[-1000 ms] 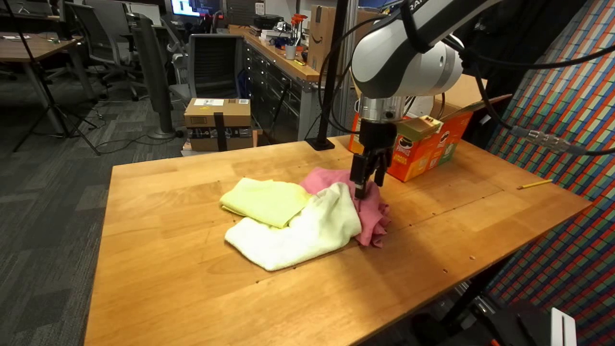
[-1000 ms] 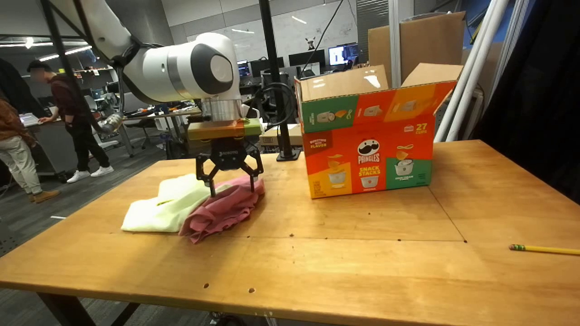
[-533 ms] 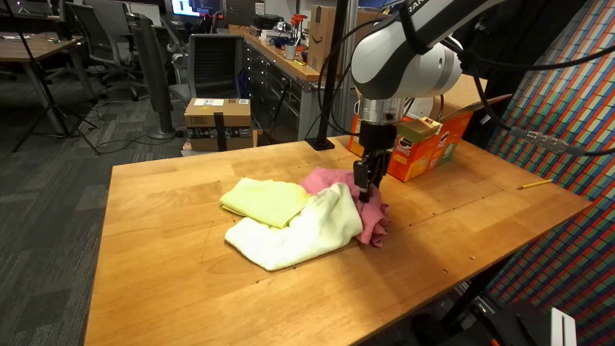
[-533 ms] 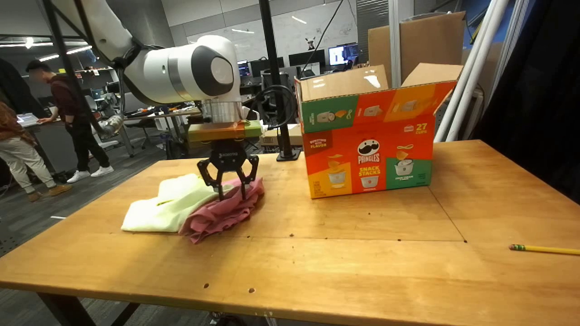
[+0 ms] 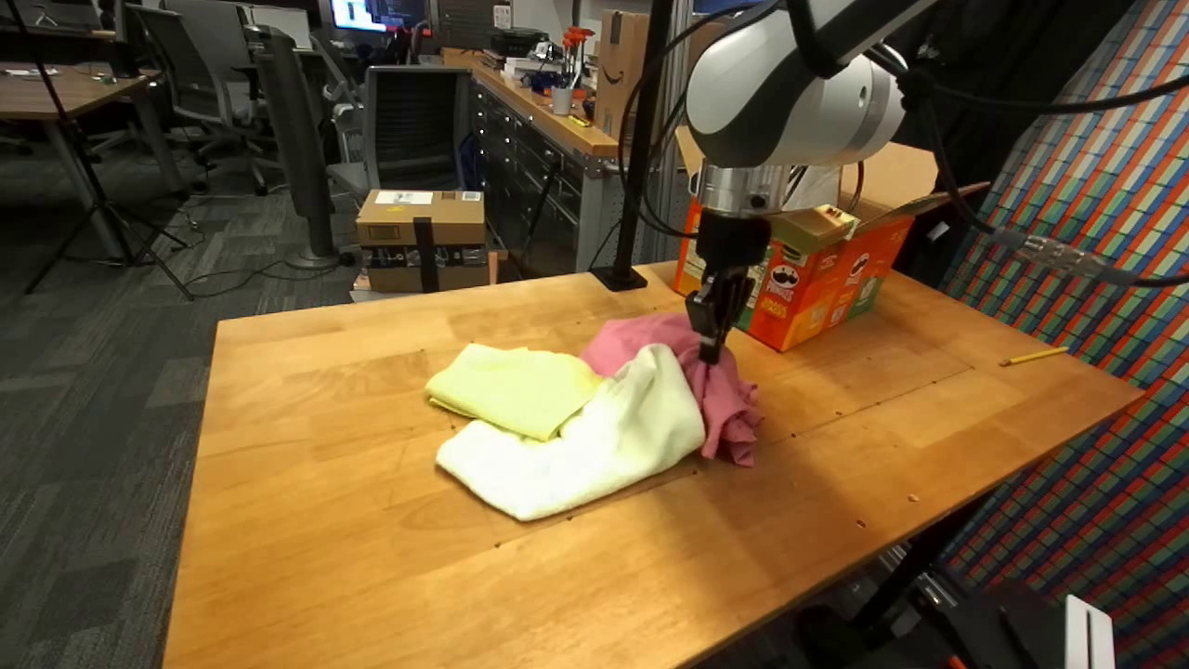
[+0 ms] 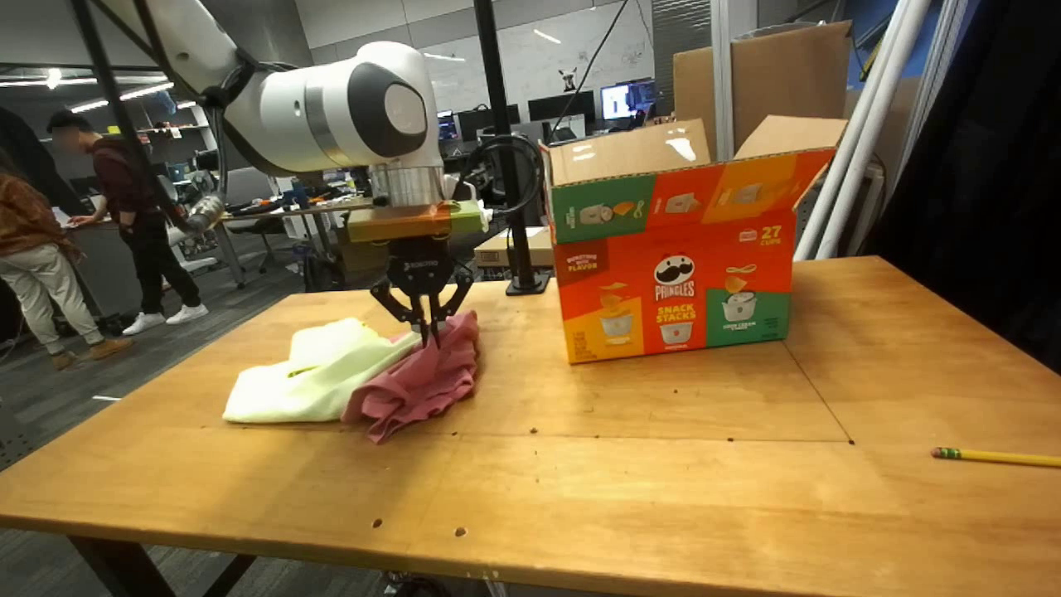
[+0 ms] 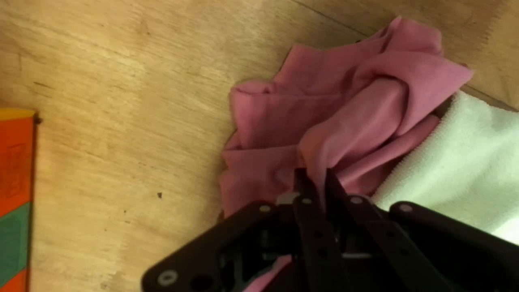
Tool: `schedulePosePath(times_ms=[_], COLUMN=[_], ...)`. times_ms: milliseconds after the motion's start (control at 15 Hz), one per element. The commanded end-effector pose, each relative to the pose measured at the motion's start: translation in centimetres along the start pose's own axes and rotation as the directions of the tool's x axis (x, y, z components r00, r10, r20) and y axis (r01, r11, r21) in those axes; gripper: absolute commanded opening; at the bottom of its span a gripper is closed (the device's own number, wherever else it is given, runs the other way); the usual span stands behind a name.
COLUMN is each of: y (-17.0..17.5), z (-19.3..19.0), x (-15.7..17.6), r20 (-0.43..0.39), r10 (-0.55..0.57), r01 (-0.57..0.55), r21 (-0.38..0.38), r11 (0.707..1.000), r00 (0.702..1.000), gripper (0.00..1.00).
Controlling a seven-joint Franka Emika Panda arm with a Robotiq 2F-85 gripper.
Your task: Put the bedsheets into the box
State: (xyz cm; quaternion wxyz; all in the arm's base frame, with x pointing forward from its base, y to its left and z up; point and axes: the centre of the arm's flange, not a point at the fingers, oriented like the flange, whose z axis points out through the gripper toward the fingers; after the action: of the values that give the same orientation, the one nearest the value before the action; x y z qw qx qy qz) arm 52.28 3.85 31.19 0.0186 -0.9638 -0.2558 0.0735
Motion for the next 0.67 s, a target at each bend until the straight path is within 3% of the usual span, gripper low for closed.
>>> schedulePosePath(times_ms=[0,333,600], y=[1.0,2.5,3.1], z=[-3.7,-9.3,-15.4], x=[-1.3,-2.0,-2.1], r20=[-0.088,-0.233,-0.394], r10=[-0.031,-0.087,-0.122], r01=[0.027,0.051,0.022], r21=[-0.051,-0.159,-0.248], r11=[0.998,0.986,0.968], r00=[0.996,0.969,0.911], gripper=[0.02,0.01,0.02])
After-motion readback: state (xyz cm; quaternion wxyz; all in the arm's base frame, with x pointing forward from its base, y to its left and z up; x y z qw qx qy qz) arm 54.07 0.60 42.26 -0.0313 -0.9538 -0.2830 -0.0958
